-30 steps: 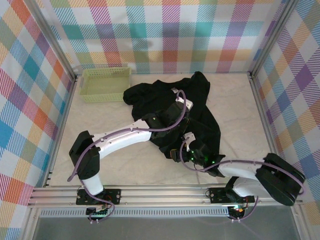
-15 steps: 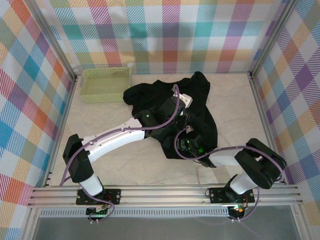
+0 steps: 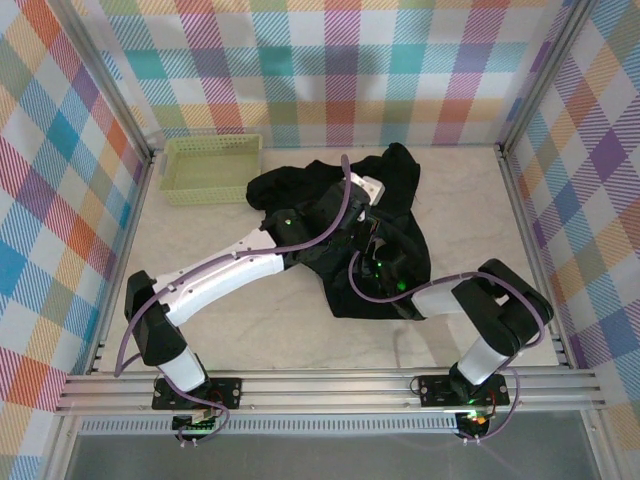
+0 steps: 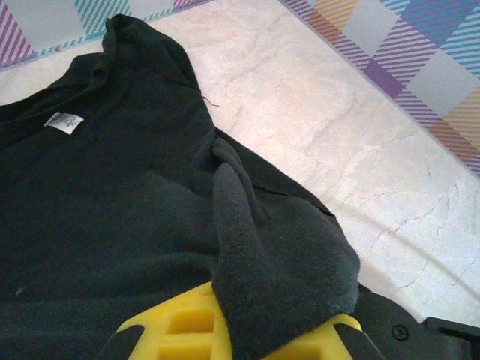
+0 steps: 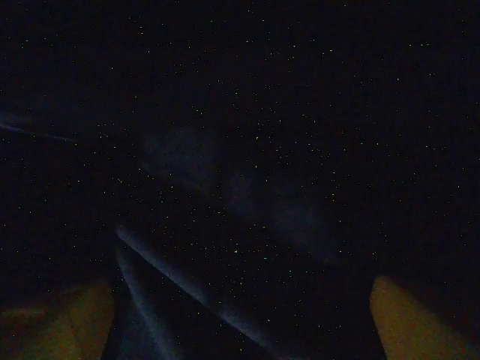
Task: Fold the inside-out t-shirt
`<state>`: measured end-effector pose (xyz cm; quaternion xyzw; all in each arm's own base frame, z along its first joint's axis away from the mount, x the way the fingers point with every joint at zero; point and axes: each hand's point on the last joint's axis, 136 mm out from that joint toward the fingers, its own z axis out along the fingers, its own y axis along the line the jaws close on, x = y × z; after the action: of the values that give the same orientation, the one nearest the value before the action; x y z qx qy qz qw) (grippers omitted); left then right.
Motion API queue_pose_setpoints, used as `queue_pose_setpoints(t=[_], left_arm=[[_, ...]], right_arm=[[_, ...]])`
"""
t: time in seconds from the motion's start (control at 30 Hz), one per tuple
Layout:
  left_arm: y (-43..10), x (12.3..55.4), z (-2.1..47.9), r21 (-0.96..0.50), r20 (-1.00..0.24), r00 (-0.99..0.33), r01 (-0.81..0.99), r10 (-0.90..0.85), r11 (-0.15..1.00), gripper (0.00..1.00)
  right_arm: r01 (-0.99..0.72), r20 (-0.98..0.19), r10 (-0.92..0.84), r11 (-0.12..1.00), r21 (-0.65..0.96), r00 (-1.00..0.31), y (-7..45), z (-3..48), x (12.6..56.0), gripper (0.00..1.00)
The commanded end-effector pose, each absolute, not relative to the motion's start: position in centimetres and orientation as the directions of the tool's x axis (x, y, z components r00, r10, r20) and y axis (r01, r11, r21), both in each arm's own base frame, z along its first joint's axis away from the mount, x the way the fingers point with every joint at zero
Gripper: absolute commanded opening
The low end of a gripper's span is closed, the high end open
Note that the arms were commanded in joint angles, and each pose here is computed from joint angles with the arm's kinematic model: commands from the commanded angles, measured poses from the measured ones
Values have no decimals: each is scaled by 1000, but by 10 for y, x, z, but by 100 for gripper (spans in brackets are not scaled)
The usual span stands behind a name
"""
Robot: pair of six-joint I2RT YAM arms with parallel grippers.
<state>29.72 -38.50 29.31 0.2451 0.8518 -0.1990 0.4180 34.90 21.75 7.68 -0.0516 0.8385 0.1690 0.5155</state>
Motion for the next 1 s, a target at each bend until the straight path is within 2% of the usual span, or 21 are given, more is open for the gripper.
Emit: queue_pose_setpoints(t=[0.0, 0.13, 0.4, 0.73, 0.97], left_arm=[[-378, 293, 330, -178, -838, -509, 593, 194, 785, 0], [-380, 289, 339, -193, -844, -503, 608, 186, 770, 0], [-392, 281, 353, -248, -834, -522, 646, 181, 722, 0], [-413, 274, 386, -314, -841, -525, 674, 134, 669, 0], [-429, 252, 419, -330, -862, -494, 720, 117, 610, 0]], right_arm=[[-228, -901, 141, 941, 251, -410, 213, 96, 370, 89], [-230, -862, 249, 897, 378, -441, 205, 99, 378, 89], [-237, -872, 192, 916, 324, -450, 216, 110, 397, 89], [-152, -858, 199, 941, 302, -474, 231, 113, 446, 93], [-2, -712, 330, 907, 422, -620, 226, 96, 483, 93]])
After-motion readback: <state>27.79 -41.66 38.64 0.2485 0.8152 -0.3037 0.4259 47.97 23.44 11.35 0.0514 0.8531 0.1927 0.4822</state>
